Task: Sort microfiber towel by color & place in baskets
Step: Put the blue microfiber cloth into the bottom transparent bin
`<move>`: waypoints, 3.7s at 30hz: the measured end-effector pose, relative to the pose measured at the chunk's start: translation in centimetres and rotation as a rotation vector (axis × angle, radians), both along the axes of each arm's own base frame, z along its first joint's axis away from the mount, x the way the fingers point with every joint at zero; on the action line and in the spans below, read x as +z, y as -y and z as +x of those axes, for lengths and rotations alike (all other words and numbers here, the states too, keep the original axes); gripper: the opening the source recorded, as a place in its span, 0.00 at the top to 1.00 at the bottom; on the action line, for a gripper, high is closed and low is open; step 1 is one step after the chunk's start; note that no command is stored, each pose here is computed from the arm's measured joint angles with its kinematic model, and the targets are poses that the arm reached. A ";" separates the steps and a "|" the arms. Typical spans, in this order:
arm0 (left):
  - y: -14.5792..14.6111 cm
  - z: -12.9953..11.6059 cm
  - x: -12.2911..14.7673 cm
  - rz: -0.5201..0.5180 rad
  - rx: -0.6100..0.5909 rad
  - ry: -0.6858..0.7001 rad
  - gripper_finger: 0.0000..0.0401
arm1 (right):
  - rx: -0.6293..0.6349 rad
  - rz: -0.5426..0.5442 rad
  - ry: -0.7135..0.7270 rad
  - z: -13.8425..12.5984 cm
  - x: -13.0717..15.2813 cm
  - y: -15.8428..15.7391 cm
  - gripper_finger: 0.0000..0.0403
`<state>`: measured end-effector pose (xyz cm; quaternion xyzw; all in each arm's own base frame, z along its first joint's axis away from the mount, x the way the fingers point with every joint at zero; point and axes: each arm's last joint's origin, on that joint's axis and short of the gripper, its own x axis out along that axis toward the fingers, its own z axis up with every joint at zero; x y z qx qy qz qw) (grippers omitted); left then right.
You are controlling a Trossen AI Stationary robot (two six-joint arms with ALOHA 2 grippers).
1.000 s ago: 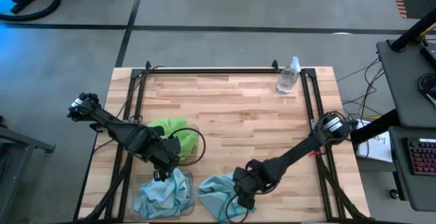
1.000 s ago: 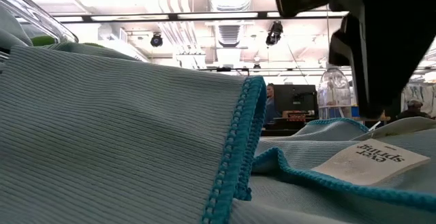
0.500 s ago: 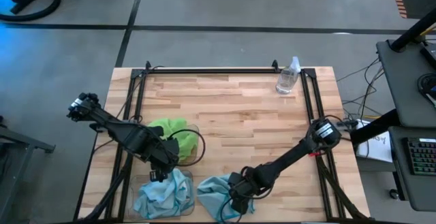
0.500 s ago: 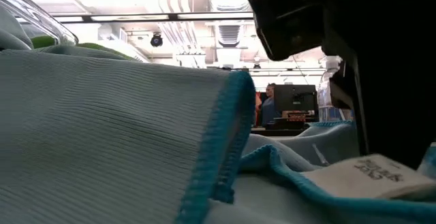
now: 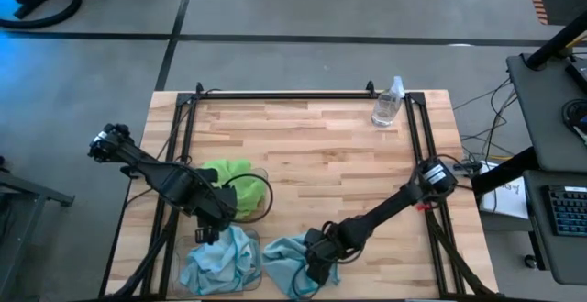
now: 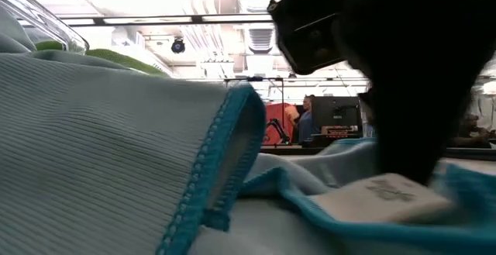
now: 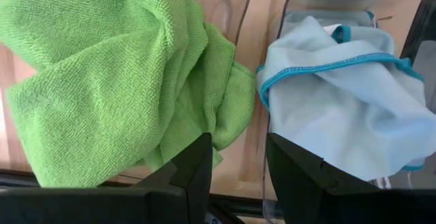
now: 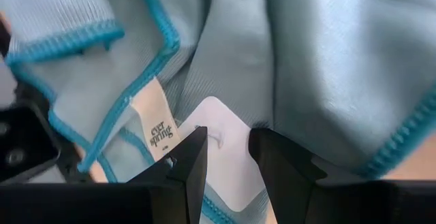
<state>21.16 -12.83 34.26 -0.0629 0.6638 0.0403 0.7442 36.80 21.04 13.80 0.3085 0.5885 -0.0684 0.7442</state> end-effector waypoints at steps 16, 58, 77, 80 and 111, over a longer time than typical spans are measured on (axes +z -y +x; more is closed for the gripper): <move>-0.5 -0.8 0.8 -0.027 0.048 0.032 0.69 | 0.127 -0.032 0.180 2.4 4.0 0.3 0.69; -0.4 -0.7 0.8 -0.028 0.049 0.037 0.69 | 0.282 -0.101 0.156 5.3 0.2 3.4 0.49; -0.4 -0.6 0.8 -0.033 0.048 0.044 0.69 | 0.237 -0.079 0.137 5.3 0.3 3.6 0.97; -0.4 -0.6 0.8 -0.033 0.049 0.044 0.69 | 0.234 -0.077 0.140 5.3 0.5 3.6 0.97; -0.1 -1.3 0.8 -0.014 0.024 0.002 0.69 | 0.371 -0.046 0.681 8.0 17.3 1.1 0.98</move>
